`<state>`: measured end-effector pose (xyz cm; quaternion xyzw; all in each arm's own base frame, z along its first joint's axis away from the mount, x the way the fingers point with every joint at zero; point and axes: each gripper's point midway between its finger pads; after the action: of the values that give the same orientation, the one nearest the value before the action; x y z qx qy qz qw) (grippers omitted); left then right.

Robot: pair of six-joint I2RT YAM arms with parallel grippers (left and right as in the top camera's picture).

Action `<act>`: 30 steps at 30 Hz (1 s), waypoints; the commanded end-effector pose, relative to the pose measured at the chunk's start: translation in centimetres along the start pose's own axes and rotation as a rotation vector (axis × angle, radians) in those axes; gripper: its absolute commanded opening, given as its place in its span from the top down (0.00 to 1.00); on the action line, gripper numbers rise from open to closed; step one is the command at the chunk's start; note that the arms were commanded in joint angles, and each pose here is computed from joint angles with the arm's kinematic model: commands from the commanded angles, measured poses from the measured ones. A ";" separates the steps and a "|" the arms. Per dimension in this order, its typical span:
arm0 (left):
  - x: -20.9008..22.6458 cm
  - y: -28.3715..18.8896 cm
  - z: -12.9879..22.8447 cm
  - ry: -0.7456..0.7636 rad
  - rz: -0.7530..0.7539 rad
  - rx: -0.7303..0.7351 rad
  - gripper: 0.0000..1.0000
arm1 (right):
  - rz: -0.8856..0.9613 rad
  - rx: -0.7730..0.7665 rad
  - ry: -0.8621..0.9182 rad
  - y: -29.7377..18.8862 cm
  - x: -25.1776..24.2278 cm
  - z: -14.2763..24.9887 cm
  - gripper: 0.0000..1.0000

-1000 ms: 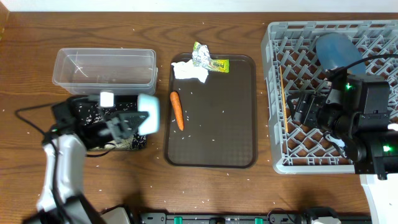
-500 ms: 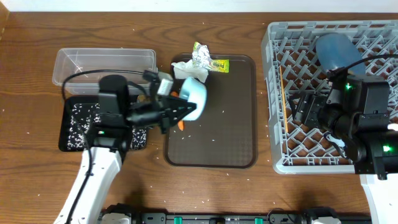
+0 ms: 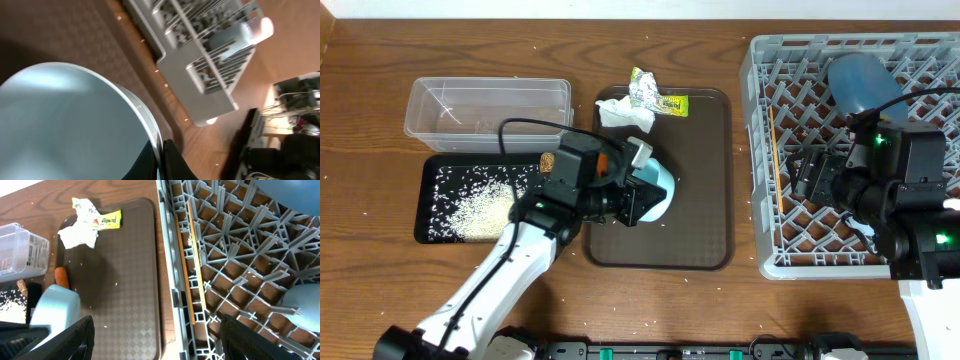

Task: Sort waste into correct bins and load items into the dishwasher rack

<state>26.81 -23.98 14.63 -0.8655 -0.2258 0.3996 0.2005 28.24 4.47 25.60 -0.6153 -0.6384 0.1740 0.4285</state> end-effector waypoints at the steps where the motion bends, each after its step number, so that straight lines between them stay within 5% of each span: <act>1: 0.5 1.0 0.4 0.061 -0.036 0.022 0.94 | 0.014 -0.017 -0.010 -0.3 -0.3 -0.4 0.26; 17: 1.7 4.4 3.2 0.284 -0.258 0.125 0.94 | 0.031 0.028 -0.004 0.3 -0.7 0.3 0.26; 30: 1.8 4.6 3.1 0.350 -0.286 0.127 0.94 | 0.035 0.039 -0.002 0.3 -0.8 0.5 0.26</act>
<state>26.11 -26.12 9.20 -0.8645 -0.2783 0.2422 0.3413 27.80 4.38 24.48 -0.6117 -0.6254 0.1944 0.4437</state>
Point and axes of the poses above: each gripper's point midway between its finger pads, its own y axis out along the fingers, its own x axis along the line the jaws close on, z = x × y, and after that the axes turned 2 degrees about y, right-handed
